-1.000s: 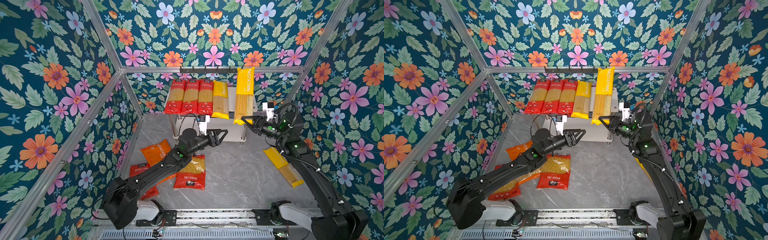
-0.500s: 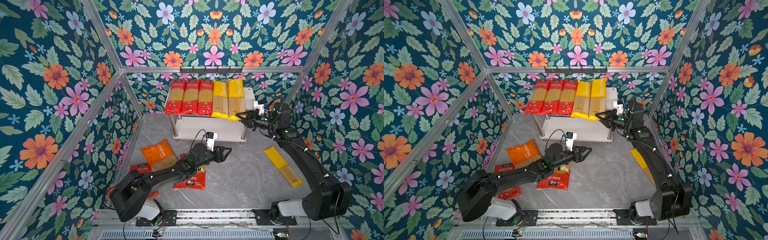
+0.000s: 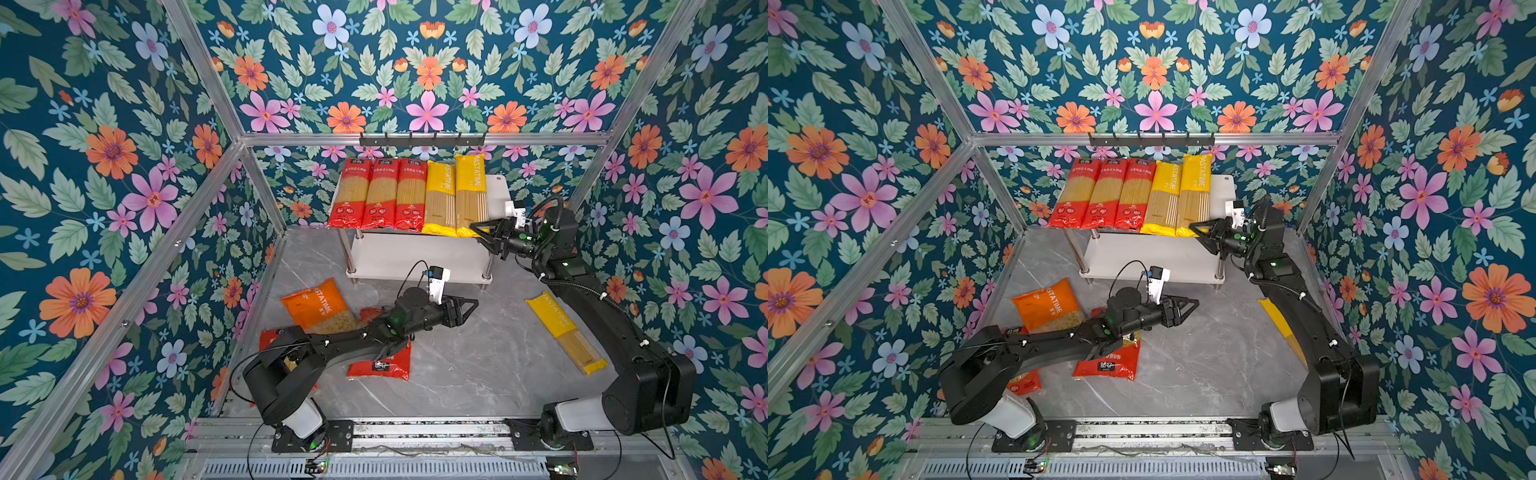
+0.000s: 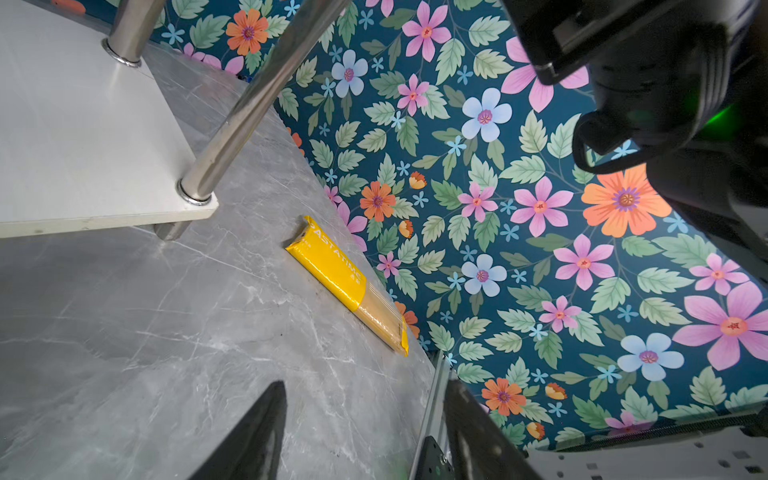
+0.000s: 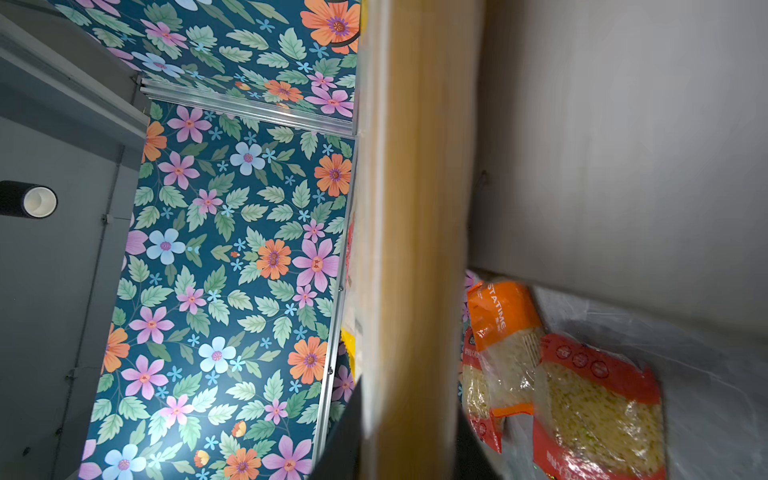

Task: Place and organize the pasta boxes and bags onto the shelf
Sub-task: 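Release the yellow pack beside the others and withdraw the right gripper, then lower both grippers onto the third yellow PASTATIME pack on the table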

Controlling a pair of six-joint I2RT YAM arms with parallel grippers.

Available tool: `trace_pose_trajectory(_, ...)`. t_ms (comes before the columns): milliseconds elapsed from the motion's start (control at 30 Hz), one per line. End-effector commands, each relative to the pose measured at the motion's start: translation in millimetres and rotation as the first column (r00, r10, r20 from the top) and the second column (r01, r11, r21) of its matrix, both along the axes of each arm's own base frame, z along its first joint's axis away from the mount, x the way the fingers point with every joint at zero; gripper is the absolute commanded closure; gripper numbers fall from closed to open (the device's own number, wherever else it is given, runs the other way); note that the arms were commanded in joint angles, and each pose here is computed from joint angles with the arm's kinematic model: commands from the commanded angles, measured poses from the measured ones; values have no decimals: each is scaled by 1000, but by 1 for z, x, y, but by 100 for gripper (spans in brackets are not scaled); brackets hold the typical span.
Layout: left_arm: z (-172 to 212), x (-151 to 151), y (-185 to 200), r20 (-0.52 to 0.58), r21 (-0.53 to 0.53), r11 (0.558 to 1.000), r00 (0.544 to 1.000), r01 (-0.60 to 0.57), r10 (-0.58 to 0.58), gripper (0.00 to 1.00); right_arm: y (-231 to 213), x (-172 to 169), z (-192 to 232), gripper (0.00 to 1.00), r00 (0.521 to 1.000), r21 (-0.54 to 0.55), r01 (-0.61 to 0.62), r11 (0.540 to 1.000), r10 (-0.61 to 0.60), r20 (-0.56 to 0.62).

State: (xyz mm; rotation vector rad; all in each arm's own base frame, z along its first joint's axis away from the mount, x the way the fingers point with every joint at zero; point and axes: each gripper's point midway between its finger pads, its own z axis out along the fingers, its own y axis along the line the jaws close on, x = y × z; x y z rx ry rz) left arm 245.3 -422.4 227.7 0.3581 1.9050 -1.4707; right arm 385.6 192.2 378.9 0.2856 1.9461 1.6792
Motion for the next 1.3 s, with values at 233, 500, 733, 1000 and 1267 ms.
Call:
trace_pose_trajectory(233, 19, -4, -8, 73, -36, 999, 997, 31, -29, 37, -13, -38, 15, 43, 992, -58, -4, 998, 11, 125)
trace_pose_trajectory(500, 2, -3, -7, 167, 90, 995, 986, -31, 15, 37, -60, -88, -74, 40, 995, -186, 87, 979, -93, -24)
trace_pose_trajectory(733, -24, -10, -25, 265, 178, 982, 964, -58, 9, 36, -147, -87, -183, 41, 871, -360, 301, 883, -409, -273)
trace_pose_trajectory(1000, -50, -10, -17, 309, 176, 980, 950, -94, 36, 35, -257, -78, -250, 39, 558, -739, 439, 511, -800, -221)
trace_pose_trajectory(1267, -63, -3, -5, 363, 212, 968, 930, -136, 51, 33, -337, -83, -286, 38, 352, -850, 416, 325, -919, -179)
